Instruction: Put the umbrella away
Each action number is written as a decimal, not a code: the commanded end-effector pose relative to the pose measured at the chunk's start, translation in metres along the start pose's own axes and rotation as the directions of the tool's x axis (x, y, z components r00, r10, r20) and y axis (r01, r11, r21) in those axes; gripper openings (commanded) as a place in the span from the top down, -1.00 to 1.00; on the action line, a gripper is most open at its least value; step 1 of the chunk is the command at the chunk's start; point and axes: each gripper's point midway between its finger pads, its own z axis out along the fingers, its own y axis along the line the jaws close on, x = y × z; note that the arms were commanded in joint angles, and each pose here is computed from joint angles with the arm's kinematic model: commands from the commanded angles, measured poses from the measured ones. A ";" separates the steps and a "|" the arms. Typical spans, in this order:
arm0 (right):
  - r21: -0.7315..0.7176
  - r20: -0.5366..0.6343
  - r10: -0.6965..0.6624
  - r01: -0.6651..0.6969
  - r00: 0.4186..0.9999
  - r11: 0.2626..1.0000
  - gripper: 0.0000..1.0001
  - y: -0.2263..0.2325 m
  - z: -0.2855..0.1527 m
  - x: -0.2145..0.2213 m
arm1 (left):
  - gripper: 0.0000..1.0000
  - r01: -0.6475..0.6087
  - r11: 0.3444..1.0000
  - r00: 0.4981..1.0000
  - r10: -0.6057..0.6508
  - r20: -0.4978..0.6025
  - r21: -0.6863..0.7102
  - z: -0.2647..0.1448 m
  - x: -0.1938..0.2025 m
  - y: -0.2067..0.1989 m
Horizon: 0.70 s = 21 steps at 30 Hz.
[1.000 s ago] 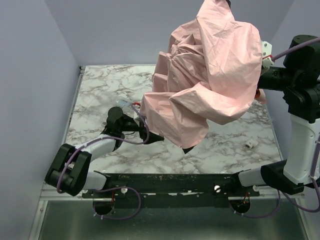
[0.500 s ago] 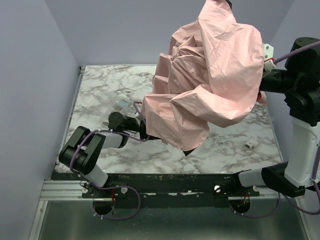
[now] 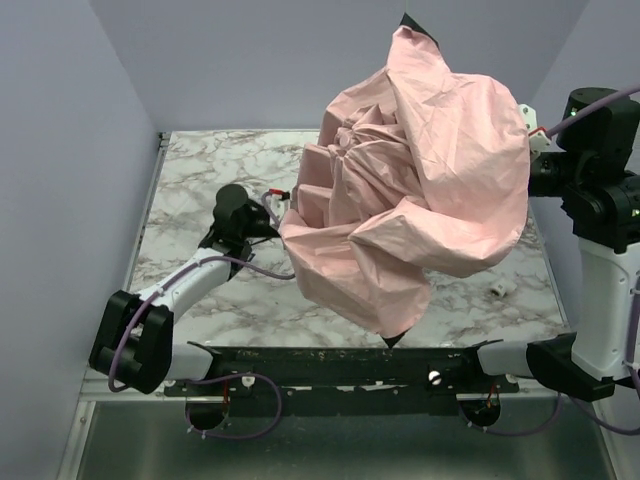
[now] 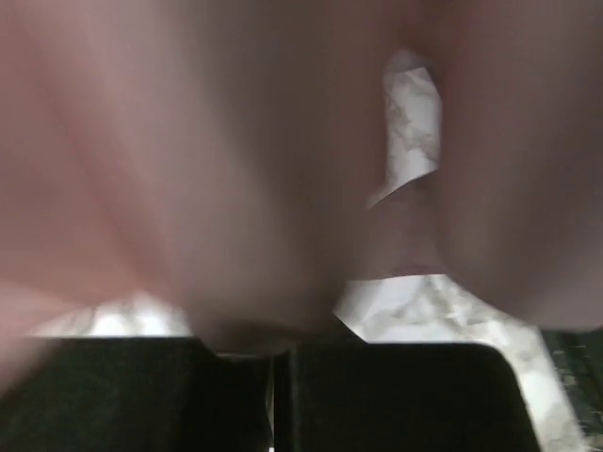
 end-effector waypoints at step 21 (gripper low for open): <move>0.169 0.029 0.000 -0.005 1.000 0.986 0.99 -0.035 0.004 -0.016 | 1.00 -0.044 0.999 0.957 0.044 -0.287 0.005 -0.034 0.052 -0.029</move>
